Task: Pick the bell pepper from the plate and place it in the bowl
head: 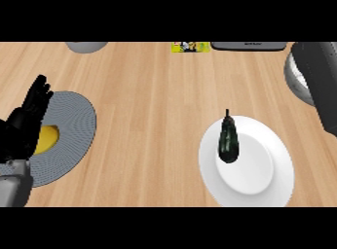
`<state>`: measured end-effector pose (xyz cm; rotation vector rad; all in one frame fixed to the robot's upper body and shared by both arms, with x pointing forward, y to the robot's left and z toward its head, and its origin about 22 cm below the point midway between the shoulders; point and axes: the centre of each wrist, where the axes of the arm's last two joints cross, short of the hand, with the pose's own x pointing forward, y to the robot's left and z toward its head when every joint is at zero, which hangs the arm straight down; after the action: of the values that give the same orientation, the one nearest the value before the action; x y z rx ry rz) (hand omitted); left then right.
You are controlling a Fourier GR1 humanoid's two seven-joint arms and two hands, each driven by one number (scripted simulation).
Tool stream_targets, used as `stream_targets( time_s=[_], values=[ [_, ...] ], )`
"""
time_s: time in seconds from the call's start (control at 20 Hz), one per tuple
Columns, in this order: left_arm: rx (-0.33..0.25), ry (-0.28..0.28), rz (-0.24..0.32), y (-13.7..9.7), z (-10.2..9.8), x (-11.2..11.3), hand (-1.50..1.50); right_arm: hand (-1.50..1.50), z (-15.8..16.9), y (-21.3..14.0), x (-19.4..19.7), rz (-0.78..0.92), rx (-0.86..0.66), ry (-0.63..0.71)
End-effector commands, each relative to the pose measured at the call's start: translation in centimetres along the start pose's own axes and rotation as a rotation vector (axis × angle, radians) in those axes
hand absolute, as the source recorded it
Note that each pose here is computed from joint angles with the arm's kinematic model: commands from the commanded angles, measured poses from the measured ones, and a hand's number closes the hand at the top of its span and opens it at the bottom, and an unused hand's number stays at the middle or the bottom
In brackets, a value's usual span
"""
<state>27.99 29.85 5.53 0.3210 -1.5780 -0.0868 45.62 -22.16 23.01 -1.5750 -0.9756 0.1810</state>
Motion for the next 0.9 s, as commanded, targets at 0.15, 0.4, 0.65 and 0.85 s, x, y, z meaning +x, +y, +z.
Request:
stream_targets(
  time_s=[0.15, 0.4, 0.65, 0.85],
  values=[
    [-0.020, 0.003, 0.007, 0.7, -0.1, 0.5, 0.00, 1.50, -4.4, 2.7, -6.8, -0.093, -0.008, 0.054],
    [0.011, -0.005, 0.010, 0.0, 1.1, 0.0, 0.00, 1.50, -8.2, 2.3, -12.2, -0.104, -0.017, 0.073],
    [-0.003, -0.009, 0.018, -0.2, -0.2, -0.3, 0.00, 1.50, -8.2, 4.7, -14.6, -0.104, -0.013, 0.079],
    [-0.025, -0.018, 0.002, 1.5, -0.1, 0.6, 0.00, 1.50, -10.4, 2.3, -15.7, -0.129, -0.012, 0.074]
  ],
)
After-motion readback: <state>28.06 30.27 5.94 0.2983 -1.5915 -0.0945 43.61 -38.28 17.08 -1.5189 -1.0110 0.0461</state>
